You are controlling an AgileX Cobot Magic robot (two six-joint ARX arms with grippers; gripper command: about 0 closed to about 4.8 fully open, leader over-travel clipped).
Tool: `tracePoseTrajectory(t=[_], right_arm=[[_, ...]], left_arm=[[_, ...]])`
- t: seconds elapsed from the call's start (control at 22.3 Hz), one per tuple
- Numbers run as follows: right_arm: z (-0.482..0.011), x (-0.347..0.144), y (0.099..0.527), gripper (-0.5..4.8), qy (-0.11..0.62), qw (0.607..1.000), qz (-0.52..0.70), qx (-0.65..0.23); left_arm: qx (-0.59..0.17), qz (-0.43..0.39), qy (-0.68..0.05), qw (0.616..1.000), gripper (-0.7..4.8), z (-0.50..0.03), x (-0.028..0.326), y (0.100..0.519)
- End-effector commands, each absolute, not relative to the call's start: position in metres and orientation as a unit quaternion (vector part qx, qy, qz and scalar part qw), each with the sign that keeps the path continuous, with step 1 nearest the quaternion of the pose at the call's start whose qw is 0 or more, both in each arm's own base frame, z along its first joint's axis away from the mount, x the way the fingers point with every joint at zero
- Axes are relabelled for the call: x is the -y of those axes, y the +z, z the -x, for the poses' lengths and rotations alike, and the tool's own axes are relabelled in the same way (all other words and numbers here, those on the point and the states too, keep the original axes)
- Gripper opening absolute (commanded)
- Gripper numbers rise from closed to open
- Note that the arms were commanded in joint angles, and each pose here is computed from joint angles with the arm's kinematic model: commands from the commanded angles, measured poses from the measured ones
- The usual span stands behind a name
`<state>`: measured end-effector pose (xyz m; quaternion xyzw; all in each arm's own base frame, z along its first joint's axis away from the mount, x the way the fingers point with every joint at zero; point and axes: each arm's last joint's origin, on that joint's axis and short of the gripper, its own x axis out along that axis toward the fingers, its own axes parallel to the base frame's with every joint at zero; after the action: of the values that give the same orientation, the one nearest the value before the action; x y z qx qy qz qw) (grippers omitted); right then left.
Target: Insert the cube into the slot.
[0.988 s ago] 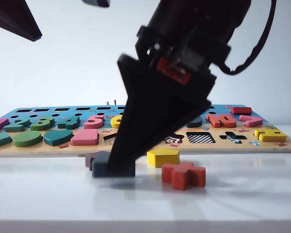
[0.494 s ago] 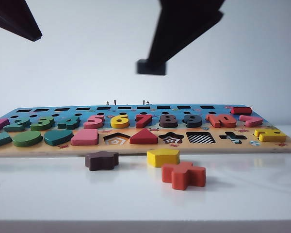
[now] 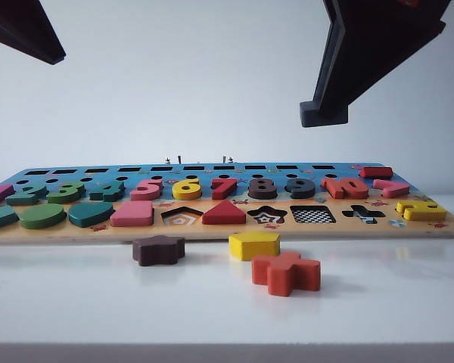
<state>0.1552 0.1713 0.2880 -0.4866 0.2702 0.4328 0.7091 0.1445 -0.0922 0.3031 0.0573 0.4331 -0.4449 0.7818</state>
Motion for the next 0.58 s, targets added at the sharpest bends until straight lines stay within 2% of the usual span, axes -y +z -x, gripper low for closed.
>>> tracePoseTrajectory(t=[0.04,0.27,0.58], right_arm=[[-0.161,-0.167,0.286,1.11,0.425,0.715,0.495,-0.251],[-0.164,-0.163,0.276,1.1,0.424,0.722,0.485,-0.252],[-0.17,-0.162,0.27,1.02,0.459,0.727,0.459,-0.222]], left_arm=[[-0.424,-0.056,-0.448,0.785,0.17,-0.145,0.093,0.305],[-0.424,-0.056,-0.448,0.785,0.17,-0.145,0.093,0.305],[-0.424,-0.056,-0.448,0.785,0.17,-0.145,0.093,0.305]])
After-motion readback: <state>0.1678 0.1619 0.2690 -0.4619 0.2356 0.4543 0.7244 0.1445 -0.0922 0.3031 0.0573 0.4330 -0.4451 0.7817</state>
